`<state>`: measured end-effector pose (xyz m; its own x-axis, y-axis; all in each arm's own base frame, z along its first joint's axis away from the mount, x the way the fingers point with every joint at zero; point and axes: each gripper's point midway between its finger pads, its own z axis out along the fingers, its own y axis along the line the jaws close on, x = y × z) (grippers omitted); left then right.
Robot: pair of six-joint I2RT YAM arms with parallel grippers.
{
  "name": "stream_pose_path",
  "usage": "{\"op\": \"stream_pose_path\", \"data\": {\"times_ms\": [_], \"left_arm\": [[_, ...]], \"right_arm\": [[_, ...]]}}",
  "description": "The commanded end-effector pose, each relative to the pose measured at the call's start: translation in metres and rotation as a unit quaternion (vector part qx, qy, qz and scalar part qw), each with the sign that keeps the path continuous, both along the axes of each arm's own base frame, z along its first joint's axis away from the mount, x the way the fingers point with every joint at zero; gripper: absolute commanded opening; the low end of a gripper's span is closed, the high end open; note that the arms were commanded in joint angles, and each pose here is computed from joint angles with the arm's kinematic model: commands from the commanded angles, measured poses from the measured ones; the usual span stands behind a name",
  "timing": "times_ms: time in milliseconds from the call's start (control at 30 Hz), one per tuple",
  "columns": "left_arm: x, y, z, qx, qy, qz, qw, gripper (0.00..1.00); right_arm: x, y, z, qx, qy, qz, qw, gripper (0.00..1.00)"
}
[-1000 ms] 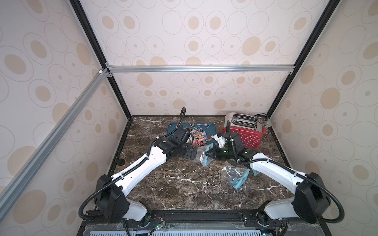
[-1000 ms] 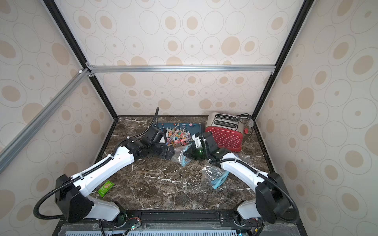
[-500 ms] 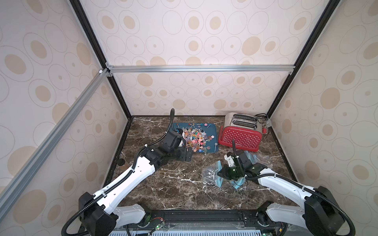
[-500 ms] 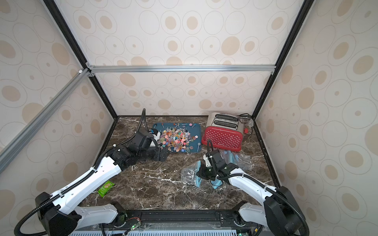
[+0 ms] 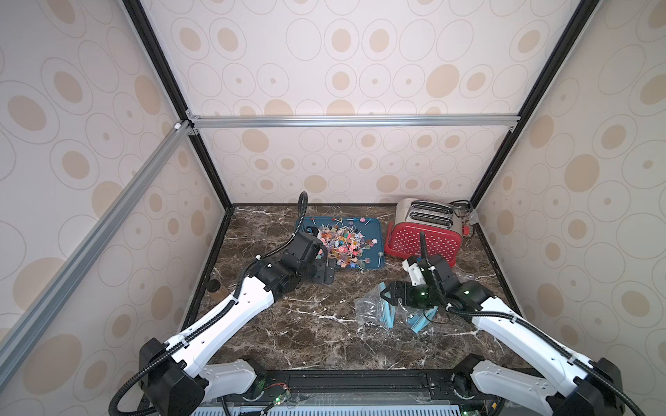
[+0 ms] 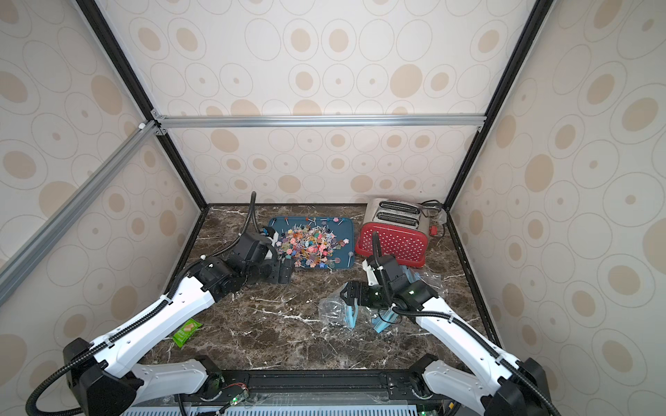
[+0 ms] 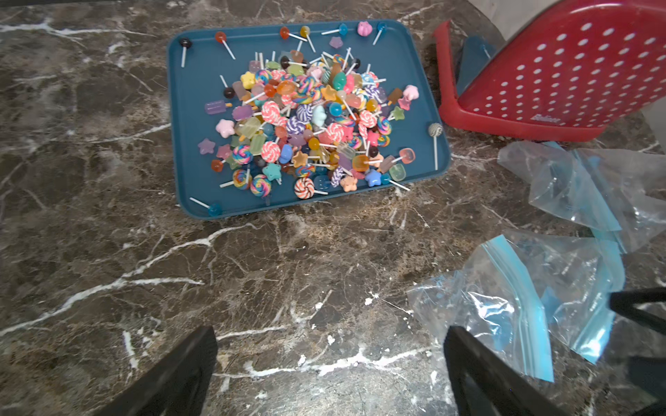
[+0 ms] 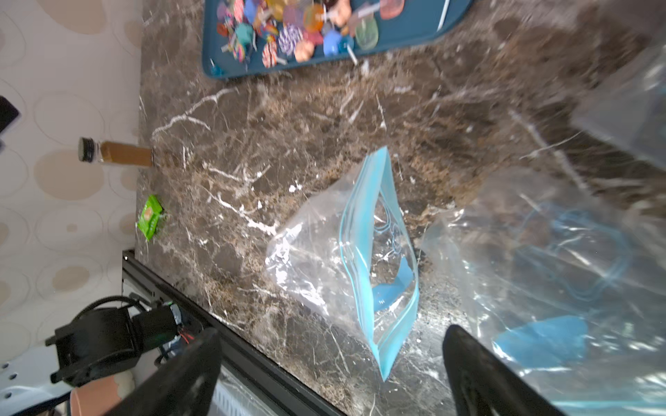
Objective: Pour candies out of the ziploc bag
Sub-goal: Place the ziploc bag at the center of the board, then reset both arms
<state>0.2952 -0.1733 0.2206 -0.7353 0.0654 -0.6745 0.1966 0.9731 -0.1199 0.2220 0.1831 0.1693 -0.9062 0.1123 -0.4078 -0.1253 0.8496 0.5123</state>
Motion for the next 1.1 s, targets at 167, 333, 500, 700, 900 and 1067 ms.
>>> {"op": "stream_pose_path", "data": {"times_ms": [167,333,500,700,900,1067], "left_arm": [[0.056,0.136,0.053,-0.019,-0.148,0.221,0.964,0.99],[0.043,0.223,0.037,0.04,-0.215,0.344,0.913,0.99],[0.013,0.262,-0.01,0.135,-0.253,0.402,0.87,0.99],[0.015,0.268,-0.076,0.117,-0.26,0.386,0.877,0.99],[0.057,0.249,-0.087,0.122,-0.29,0.304,0.899,0.99],[0.097,0.218,-0.115,0.106,-0.271,0.199,0.936,0.99]], "right_arm": [[0.04,-0.129,0.042,-0.208,-0.087,-0.147,0.963,1.0],[0.083,-0.21,0.04,-0.292,-0.144,-0.278,0.904,1.0],[0.1,-0.225,0.015,-0.313,-0.254,-0.291,0.868,1.0],[0.106,-0.215,-0.034,-0.277,-0.313,-0.285,0.863,1.0],[0.127,-0.202,-0.043,-0.255,-0.368,-0.26,0.856,1.0],[0.158,-0.187,-0.065,-0.257,-0.369,-0.199,0.871,1.0]]}}
